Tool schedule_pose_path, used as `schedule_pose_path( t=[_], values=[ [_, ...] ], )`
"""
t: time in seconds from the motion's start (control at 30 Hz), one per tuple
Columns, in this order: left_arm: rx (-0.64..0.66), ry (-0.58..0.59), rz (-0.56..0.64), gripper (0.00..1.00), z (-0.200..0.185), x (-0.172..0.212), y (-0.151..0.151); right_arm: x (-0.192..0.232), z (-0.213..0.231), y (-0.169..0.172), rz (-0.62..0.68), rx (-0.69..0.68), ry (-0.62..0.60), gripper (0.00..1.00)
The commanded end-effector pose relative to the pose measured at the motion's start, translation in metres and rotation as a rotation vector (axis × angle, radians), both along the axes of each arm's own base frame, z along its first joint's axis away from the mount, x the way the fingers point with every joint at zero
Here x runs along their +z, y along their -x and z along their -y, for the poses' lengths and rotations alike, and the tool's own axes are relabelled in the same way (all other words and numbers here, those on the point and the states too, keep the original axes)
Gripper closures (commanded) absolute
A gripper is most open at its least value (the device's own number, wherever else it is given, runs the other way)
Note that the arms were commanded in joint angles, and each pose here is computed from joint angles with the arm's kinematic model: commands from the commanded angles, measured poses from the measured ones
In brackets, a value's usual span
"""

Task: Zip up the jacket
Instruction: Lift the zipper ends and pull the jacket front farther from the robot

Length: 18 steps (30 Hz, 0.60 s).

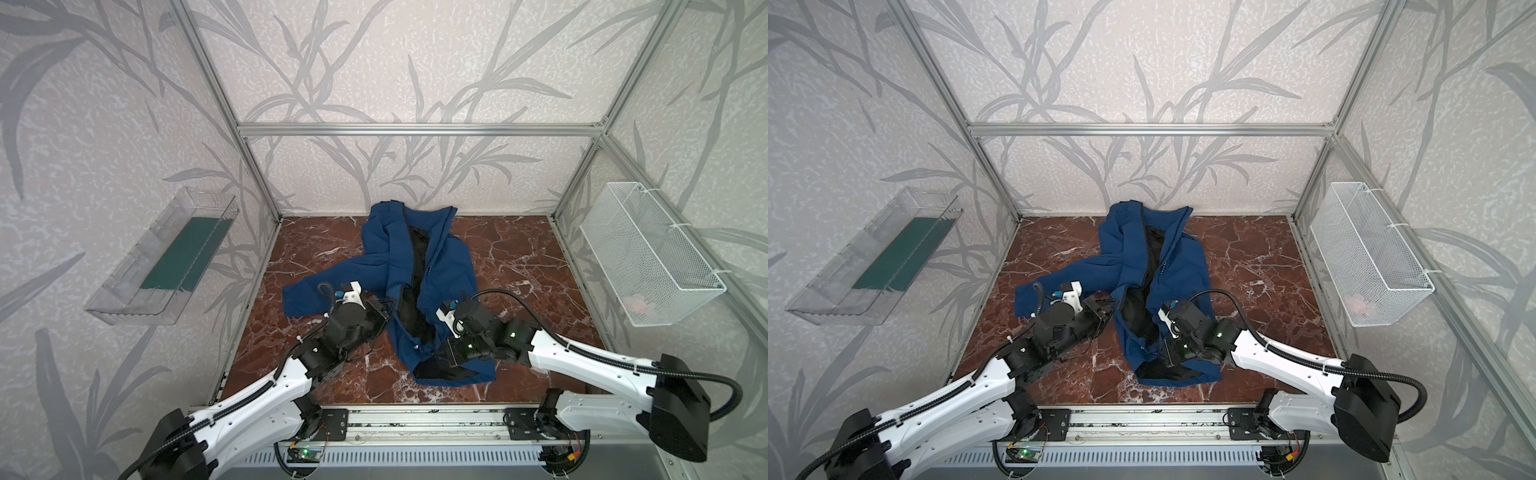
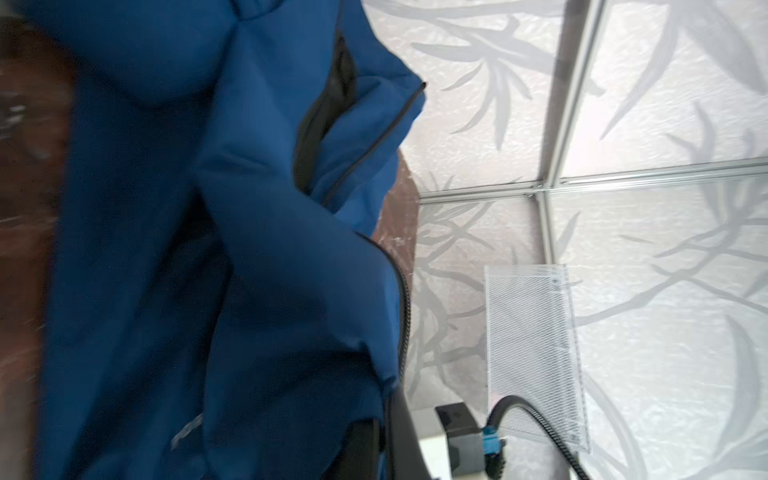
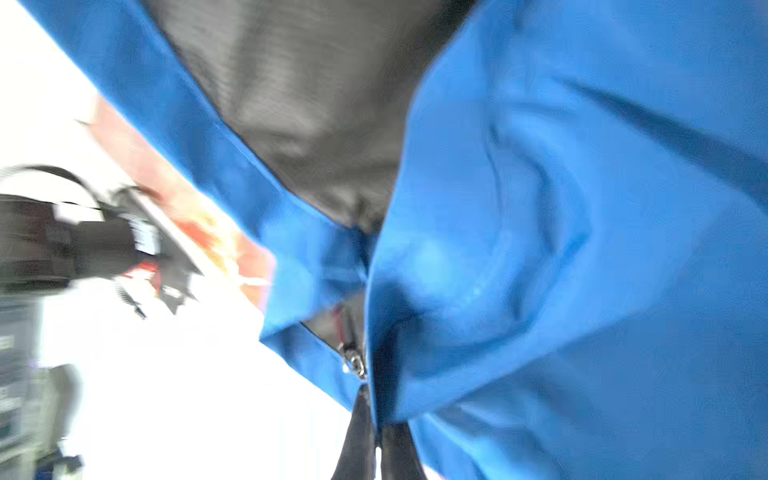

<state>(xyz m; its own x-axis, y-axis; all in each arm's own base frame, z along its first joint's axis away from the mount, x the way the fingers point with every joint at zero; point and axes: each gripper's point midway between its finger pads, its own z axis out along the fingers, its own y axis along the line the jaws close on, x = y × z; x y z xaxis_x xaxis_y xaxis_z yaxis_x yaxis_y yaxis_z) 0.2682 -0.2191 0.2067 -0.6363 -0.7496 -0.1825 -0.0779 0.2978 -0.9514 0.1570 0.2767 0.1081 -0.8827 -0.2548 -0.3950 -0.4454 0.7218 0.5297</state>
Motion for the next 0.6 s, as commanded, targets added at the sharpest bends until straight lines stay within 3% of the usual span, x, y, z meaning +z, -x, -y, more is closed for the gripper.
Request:
schedule_pose_path(
  t=[0.0, 0.1, 0.23, 0.43, 0.57],
  values=[
    [-0.161, 0.157, 0.201, 1.0, 0.027, 0.055, -0.009, 0.061, -0.031, -0.032, 0.225, 0.024, -0.232, 1.0],
    [-0.263, 0.134, 0.295, 1.0, 0.045, 0.077, -0.012, 0.07, -0.026, -0.056, 0.396, -0.023, -0.213, 1.0],
    [-0.304, 0.143, 0.371, 1.0, 0.05, 0.101, -0.018, 0.107, -0.034, -0.079, 0.618, -0.062, -0.336, 1.0],
    [-0.238, 0.032, 0.478, 1.0, 0.034, 0.136, -0.023, 0.167, -0.043, -0.087, 0.884, -0.018, -0.439, 1.0],
    [-0.196, 0.043, 0.532, 1.0, 0.019, 0.164, -0.035, 0.202, -0.041, -0.091, 1.049, -0.013, -0.447, 1.0]
  ],
)
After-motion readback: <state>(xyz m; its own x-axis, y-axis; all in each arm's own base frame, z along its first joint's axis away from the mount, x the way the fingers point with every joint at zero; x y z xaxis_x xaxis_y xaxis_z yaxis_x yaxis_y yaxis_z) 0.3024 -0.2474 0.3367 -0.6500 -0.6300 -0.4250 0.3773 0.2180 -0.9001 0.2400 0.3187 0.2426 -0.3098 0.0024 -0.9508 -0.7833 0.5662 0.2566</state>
